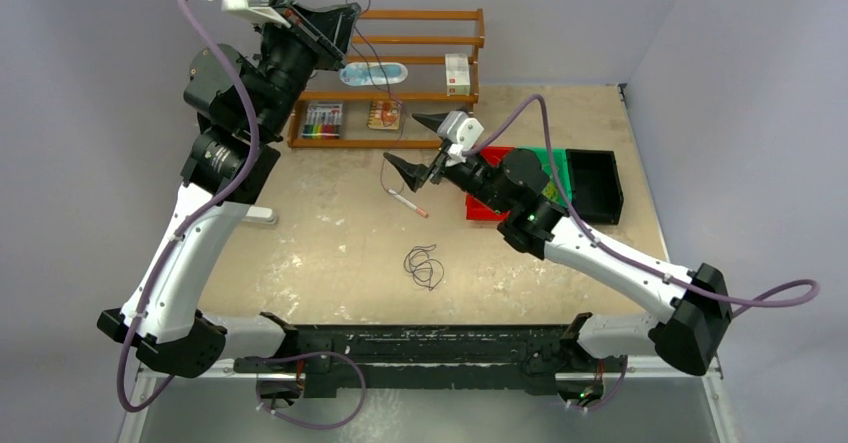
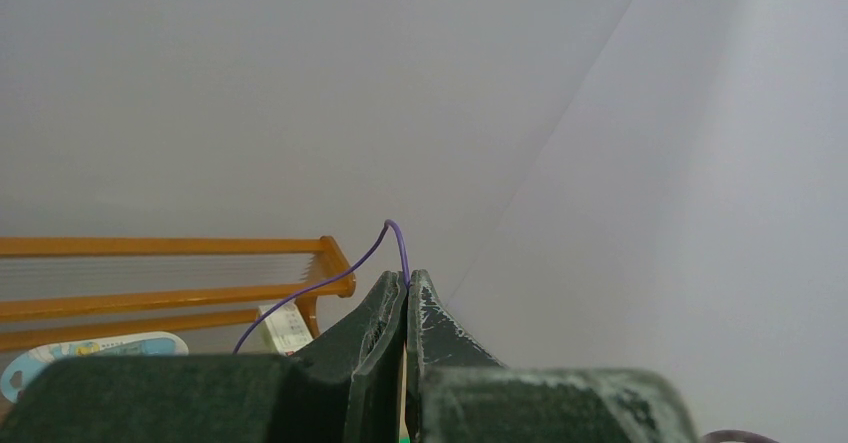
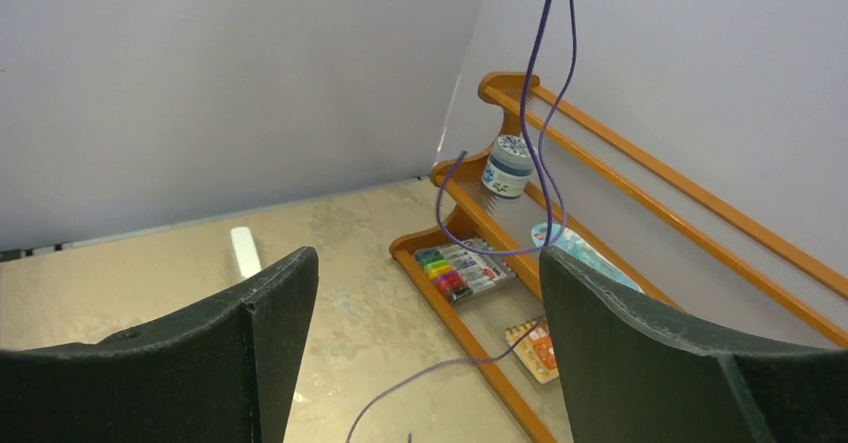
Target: Untangle the cables
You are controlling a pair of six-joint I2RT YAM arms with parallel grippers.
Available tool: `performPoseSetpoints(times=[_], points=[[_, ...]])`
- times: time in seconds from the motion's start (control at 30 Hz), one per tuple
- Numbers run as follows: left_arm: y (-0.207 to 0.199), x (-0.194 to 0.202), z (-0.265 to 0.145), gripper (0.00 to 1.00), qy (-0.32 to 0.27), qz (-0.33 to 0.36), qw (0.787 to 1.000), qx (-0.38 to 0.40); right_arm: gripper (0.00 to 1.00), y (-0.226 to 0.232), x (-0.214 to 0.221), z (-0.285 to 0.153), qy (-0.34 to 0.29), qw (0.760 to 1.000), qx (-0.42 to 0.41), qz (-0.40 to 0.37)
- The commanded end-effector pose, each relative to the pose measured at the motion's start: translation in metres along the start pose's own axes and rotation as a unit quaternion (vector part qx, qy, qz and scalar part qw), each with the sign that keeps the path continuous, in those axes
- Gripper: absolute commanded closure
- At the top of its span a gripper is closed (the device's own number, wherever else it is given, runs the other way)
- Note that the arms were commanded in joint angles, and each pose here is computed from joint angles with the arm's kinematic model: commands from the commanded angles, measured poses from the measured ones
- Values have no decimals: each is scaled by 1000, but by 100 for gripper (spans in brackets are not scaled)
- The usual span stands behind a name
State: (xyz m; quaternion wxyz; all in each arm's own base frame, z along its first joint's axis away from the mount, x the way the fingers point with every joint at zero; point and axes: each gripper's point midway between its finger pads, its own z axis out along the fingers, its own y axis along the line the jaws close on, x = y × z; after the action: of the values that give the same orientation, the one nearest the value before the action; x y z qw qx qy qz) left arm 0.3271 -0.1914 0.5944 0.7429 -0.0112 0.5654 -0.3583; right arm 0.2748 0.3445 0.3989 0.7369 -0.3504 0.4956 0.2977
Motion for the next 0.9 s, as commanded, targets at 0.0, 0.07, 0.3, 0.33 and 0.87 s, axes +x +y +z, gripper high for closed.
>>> performPoseSetpoints(times=[0.0, 0.07, 0.3, 0.33, 0.87], points=[[-14, -21, -8, 100, -26, -10, 999, 27, 17, -21, -49, 12, -82, 995, 41, -31], [-14, -21, -8, 100, -27, -9, 999, 27, 16, -28, -45, 14, -78, 994, 61, -44], [-14, -20, -5, 100, -25, -11, 999, 28, 13, -42, -33, 15, -70, 989, 97, -92], [-15, -20, -5, 100, -25, -12, 999, 29, 12, -40, -32, 17, -70, 989, 91, -94], [-15, -16, -1, 100, -21, -15, 999, 31, 15, -39, -23, 44, -73, 987, 83, -120]])
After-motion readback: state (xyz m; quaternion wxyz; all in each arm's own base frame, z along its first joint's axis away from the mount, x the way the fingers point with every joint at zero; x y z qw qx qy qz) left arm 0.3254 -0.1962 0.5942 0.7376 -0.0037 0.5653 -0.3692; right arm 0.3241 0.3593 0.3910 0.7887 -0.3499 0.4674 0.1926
